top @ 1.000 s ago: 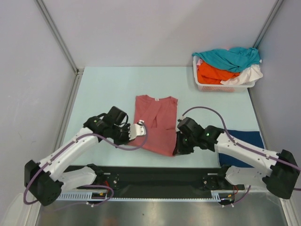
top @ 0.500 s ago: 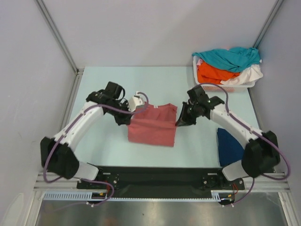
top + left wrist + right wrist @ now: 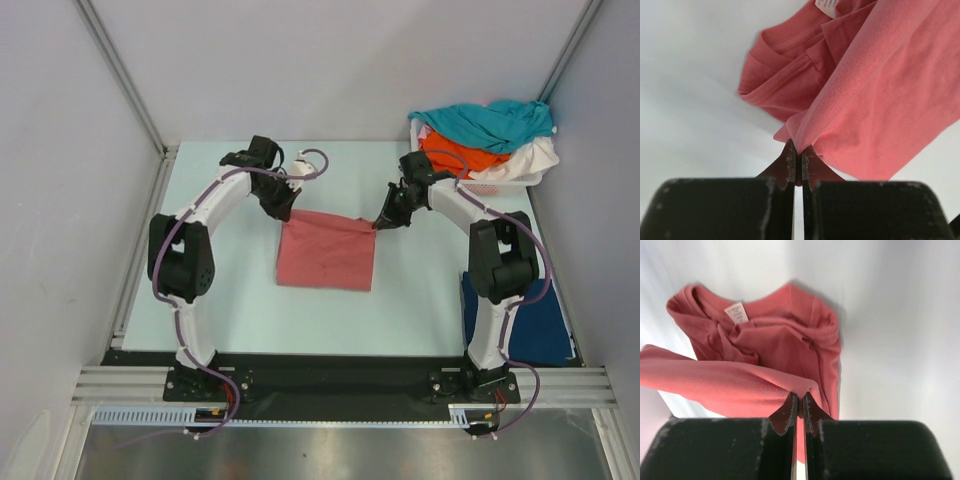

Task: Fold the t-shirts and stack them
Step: Fold the tshirt, then neatly place the folded tshirt to the corner

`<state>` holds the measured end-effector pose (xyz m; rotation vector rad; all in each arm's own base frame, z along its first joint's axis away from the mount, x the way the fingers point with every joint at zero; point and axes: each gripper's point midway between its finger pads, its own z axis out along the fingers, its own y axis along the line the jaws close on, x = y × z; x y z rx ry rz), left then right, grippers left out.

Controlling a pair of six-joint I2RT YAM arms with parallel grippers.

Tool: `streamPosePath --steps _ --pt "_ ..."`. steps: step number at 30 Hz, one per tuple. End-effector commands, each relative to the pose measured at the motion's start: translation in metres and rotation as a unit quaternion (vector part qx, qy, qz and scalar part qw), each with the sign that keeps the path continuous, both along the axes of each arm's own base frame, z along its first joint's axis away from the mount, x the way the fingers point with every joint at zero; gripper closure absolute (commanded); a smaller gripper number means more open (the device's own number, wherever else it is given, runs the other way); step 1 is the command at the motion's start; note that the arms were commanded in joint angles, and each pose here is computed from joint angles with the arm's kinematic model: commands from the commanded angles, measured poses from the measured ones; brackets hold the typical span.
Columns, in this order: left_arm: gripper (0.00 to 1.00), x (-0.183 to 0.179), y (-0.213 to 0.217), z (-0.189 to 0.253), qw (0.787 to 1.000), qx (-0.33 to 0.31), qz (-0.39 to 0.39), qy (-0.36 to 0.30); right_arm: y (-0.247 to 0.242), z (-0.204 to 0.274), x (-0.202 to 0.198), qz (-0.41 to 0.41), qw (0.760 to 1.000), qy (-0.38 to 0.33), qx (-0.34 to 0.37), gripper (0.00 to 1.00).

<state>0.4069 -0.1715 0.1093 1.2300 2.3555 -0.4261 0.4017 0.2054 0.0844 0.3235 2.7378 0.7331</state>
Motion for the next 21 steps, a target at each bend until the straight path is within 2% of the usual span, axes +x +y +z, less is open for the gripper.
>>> streamPosePath --steps 1,5,6,8,9,10,12,14,16,18,20,21 --pt "1.00 0.023 0.013 0.000 0.999 0.012 0.032 -0.013 -0.017 0.004 0.032 -0.022 0.999 -0.032 -0.021 1.00" --pt "1.00 0.034 0.013 -0.016 0.999 0.018 0.045 -0.012 -0.017 -0.003 0.043 -0.024 0.999 -0.030 -0.026 1.00" --pt "1.00 0.037 0.014 -0.017 0.998 0.020 0.050 -0.016 -0.020 -0.005 0.046 -0.029 0.999 -0.030 -0.032 0.96" --pt "0.75 0.045 0.014 -0.020 0.998 0.020 0.062 -0.024 -0.024 -0.006 0.051 -0.039 0.998 -0.033 -0.032 0.76" --pt "0.59 0.049 0.015 -0.023 0.997 0.022 0.069 -0.028 -0.026 -0.005 0.055 -0.046 0.998 -0.036 -0.032 0.57" --pt "0.43 0.060 0.018 -0.022 0.995 0.027 0.087 -0.046 -0.032 -0.005 0.060 -0.060 0.997 -0.041 -0.036 0.53" --pt "0.31 0.078 0.024 -0.015 0.990 0.038 0.111 -0.077 -0.044 0.008 0.072 -0.079 0.994 -0.063 -0.049 0.48" --pt "0.29 0.094 0.033 -0.002 0.981 0.042 0.154 -0.106 -0.049 0.024 0.077 -0.078 0.990 -0.095 -0.066 0.47" --pt "0.29 0.097 0.042 0.012 0.975 0.017 0.195 -0.108 -0.049 0.046 0.074 -0.072 0.985 -0.137 -0.082 0.46" --pt "0.30 0.080 0.039 0.002 0.978 -0.004 0.193 -0.079 -0.045 0.035 0.052 -0.046 0.986 -0.133 -0.089 0.45" --pt "0.31 0.067 0.028 0.011 0.980 -0.032 0.177 -0.080 -0.034 0.038 0.038 -0.029 0.986 -0.143 -0.081 0.45" --pt "0.31 0.054 0.026 0.000 0.982 -0.031 0.173 -0.065 -0.034 0.025 0.026 -0.029 0.988 -0.126 -0.082 0.44"
